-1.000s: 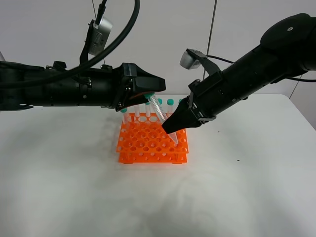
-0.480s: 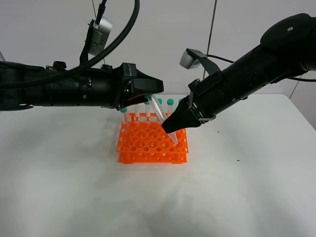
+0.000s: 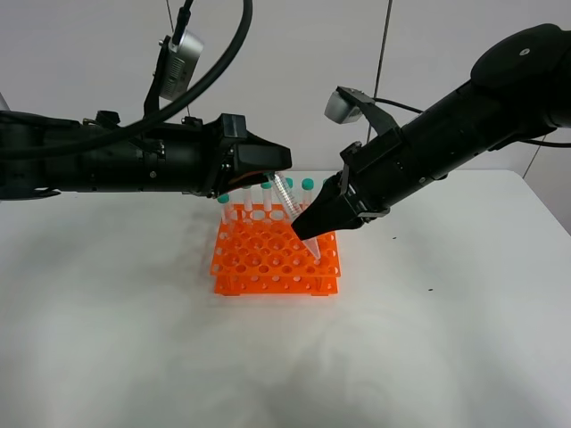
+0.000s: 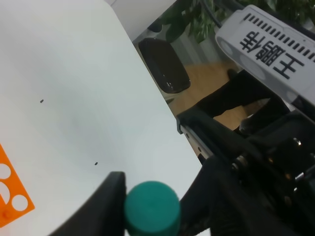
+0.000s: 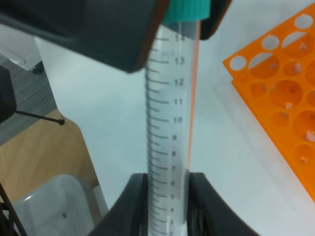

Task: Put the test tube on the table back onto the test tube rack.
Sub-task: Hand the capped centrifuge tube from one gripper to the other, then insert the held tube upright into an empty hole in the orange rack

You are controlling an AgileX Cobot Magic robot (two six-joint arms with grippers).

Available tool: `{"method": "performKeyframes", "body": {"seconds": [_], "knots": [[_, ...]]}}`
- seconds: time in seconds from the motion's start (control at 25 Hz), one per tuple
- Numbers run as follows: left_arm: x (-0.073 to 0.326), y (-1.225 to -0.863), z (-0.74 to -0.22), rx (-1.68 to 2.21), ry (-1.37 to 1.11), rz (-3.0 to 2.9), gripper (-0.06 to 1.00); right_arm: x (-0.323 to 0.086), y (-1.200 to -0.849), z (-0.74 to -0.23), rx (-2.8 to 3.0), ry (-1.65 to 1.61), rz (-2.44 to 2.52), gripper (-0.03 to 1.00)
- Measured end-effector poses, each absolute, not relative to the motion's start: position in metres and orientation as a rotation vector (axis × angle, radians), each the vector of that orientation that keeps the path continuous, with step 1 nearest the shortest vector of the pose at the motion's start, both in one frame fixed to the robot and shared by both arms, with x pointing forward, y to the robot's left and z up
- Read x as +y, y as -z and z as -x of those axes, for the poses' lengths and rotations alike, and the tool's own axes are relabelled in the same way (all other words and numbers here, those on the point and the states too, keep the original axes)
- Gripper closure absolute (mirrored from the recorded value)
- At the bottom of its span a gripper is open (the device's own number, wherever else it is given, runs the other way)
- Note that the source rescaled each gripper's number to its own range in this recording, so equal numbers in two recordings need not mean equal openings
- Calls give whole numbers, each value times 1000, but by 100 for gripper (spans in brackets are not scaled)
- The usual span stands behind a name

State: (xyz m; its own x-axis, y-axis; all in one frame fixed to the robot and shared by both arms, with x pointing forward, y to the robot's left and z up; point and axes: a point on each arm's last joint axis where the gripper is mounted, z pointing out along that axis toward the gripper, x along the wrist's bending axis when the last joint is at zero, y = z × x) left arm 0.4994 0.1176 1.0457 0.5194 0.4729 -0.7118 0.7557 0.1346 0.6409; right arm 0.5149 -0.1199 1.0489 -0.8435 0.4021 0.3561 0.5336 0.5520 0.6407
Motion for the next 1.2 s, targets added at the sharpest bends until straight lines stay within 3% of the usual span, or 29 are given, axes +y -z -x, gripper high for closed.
{"method": "performKeyframes", "body": {"seconds": [0.16,0.6,0.64,0.68,0.72,0.8,0.88,0.96,1.2], "knots": [[118,-1045,-500,1112,278,-1508,94,-120,-1049,-515,-2616,1169,794,95],[118,-1045,-500,1112,275,-1509,94,-120,-1049,-516,-2619,1174,799,95],[118,-1045,-500,1113,275,-1508,94,-120,-1049,-516,-2620,1177,802,91],[118,-1045,-500,1113,275,-1507,94,-120,-1049,-517,-2624,1185,812,79],[118,-1046,-500,1112,277,-1507,94,-120,-1049,-518,-2626,1193,825,65],[117,-1046,-499,1105,284,-1507,94,-120,-1049,-519,-2629,1199,839,28],[117,-1046,-499,1105,285,-1507,94,-120,-1049,-519,-2626,1200,845,9],[117,-1046,-499,1105,285,-1507,94,-120,-1049,-519,-2617,1196,855,1],[117,-1046,-499,1105,285,-1507,94,-121,-1064,-516,-2582,1078,873,-3]]}}
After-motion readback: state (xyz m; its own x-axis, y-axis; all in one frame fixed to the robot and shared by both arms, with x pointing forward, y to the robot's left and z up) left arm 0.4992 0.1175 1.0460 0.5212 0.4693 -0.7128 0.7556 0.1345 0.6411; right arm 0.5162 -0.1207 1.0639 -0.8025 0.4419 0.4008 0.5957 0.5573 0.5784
